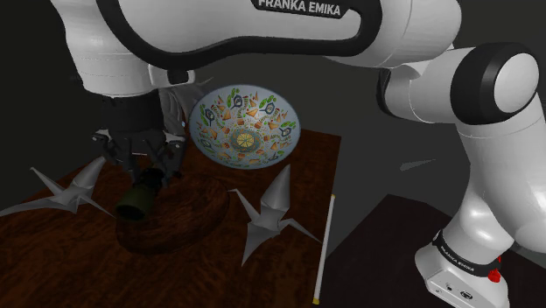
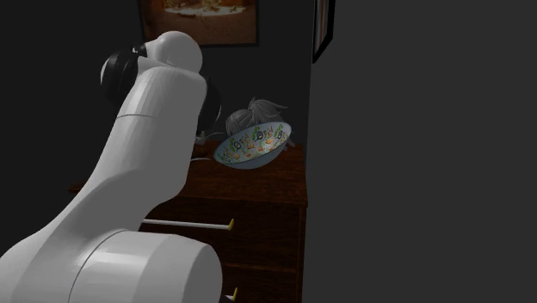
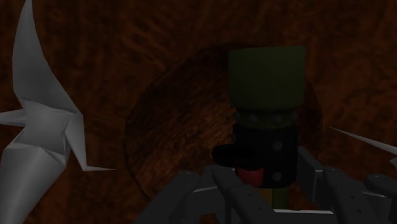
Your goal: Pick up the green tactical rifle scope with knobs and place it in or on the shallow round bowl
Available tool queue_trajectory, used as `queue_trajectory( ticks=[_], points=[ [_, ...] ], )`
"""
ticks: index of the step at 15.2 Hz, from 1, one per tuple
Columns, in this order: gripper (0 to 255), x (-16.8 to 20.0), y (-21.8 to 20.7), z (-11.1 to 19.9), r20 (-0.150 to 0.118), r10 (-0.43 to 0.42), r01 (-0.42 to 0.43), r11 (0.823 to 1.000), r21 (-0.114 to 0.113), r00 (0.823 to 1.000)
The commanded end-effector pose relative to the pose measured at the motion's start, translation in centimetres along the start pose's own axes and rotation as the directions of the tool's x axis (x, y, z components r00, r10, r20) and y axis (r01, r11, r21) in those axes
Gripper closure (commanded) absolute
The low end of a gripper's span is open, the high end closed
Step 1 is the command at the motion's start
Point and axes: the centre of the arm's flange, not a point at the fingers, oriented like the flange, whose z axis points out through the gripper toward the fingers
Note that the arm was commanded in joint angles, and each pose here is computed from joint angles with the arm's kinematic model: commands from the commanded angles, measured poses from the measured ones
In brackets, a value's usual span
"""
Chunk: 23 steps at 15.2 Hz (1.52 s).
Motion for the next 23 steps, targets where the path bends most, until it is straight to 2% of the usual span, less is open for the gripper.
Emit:
queue_trajectory(
  ticks=[1,10,18,19,23],
  points=[
    [255,0.0,0.0,1.2,0.000,0.000,0.000,1.000,0.001,1.000],
    [255,0.2,0.4,6.0,0.000,0.000,0.000,1.000,0.001,1.000],
    [255,0.2,0.4,6.0,0.000,0.000,0.000,1.000,0.001,1.000],
    [0,0.2,0.4,6.0,0.000,0.000,0.000,1.000,0.001,1.000],
    [0,0.2,0.4,6.0,0.000,0.000,0.000,1.000,0.001,1.000]
  ],
)
